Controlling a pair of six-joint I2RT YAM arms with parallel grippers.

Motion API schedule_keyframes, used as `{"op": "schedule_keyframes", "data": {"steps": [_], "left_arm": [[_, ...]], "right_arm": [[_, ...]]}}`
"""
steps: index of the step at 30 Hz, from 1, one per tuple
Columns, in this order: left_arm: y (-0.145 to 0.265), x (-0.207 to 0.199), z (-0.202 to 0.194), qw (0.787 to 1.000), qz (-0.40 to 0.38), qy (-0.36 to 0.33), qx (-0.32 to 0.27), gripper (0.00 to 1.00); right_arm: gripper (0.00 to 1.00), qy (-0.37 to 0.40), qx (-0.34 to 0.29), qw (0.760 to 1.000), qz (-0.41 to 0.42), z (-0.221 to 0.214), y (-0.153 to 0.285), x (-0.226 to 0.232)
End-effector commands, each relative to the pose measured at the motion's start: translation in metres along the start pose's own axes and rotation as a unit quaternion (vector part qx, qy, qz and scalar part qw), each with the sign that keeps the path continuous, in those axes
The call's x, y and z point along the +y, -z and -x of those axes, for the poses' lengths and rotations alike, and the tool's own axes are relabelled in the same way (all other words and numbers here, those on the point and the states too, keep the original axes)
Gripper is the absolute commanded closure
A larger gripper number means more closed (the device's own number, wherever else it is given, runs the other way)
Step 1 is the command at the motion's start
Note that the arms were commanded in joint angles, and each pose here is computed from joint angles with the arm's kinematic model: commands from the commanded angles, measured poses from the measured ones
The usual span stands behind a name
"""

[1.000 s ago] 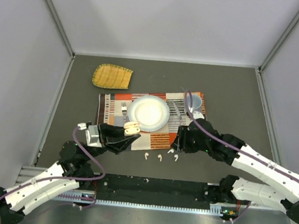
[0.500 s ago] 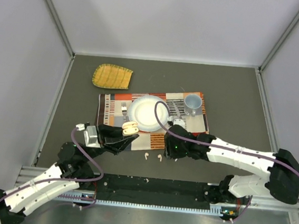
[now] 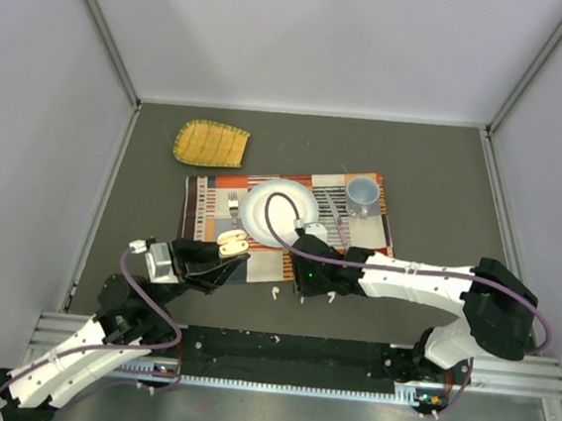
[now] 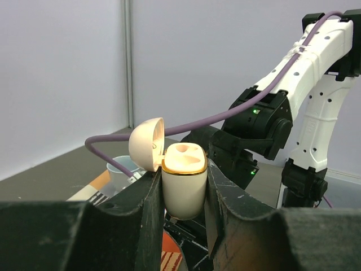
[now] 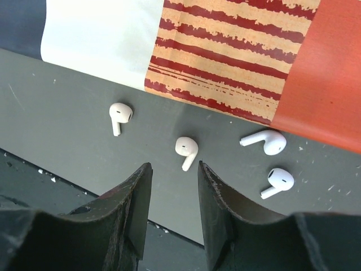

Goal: Insert the wireless bluetooth earbuds into the charging case
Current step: Pick up the right earbud from the center of the board.

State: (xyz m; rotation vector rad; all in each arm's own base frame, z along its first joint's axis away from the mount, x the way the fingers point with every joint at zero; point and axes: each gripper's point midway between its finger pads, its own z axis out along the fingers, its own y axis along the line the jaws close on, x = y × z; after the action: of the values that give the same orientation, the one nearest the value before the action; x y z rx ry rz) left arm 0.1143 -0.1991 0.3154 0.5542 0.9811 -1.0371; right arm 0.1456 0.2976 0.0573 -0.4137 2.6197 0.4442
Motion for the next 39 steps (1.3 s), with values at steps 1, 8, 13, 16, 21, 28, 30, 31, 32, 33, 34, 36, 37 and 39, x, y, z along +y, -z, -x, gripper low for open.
{"op": "schedule_keyframes", "data": {"steps": [1,8,13,16,21,28,30,31,32,33,34,36,37,39], "left_arm": [[0.006,0.003,0.015,1.0,0.014,-0.012,-0.013,1.0],[0.013,0.005,0.016,1.0,0.024,-0.016,-0.012,1.0],[0.013,0.005,0.012,1.0,0.023,-0.011,-0.005,1.0],[0.013,0.005,0.011,1.0,0.023,-0.01,-0.005,1.0],[0.013,0.004,0.013,1.0,0.023,-0.009,-0.009,1.0],[0.01,0.003,0.023,0.999,0.023,0.003,-0.035,1.0],[0.01,0.004,0.021,0.999,0.023,0.004,-0.032,1.0],[0.009,0.003,0.021,0.999,0.022,0.004,-0.031,1.0],[0.009,0.003,0.021,0.999,0.02,0.004,-0.031,1.0],[0.009,0.002,0.022,0.999,0.019,0.005,-0.031,1.0],[0.009,0.002,0.022,0.999,0.018,0.005,-0.033,1.0],[0.006,0.004,0.015,1.0,0.022,0.007,-0.02,1.0],[0.006,0.004,0.015,1.0,0.021,0.007,-0.019,1.0],[0.005,0.003,0.014,1.0,0.019,0.007,-0.018,1.0]], "right_arm": [[0.62,-0.002,-0.024,0.999,0.022,0.02,-0.002,0.024],[0.62,-0.002,-0.014,1.0,0.006,0.015,-0.01,0.02],[0.62,0.008,0.0,1.0,0.002,0.009,-0.014,0.018],[0.62,0.02,0.0,1.0,0.002,0.009,-0.015,0.019],[0.62,0.027,0.005,1.0,0.0,0.008,-0.017,0.019],[0.62,0.03,0.018,0.999,-0.016,0.001,-0.022,0.012],[0.62,0.03,0.017,0.999,-0.019,0.001,-0.022,0.011],[0.62,0.031,0.016,0.999,-0.02,0.001,-0.022,0.011],[0.62,0.033,0.017,0.999,-0.02,0.001,-0.022,0.011],[0.62,0.033,0.017,0.999,-0.022,0.0,-0.022,0.01],[0.62,0.033,0.017,0.999,-0.023,0.0,-0.023,0.009],[0.62,0.034,0.019,0.999,-0.025,0.0,-0.024,0.009],[0.62,0.034,0.019,0.999,-0.027,-0.001,-0.025,0.008],[0.63,0.035,0.02,0.999,-0.028,-0.001,-0.026,0.008]]}}
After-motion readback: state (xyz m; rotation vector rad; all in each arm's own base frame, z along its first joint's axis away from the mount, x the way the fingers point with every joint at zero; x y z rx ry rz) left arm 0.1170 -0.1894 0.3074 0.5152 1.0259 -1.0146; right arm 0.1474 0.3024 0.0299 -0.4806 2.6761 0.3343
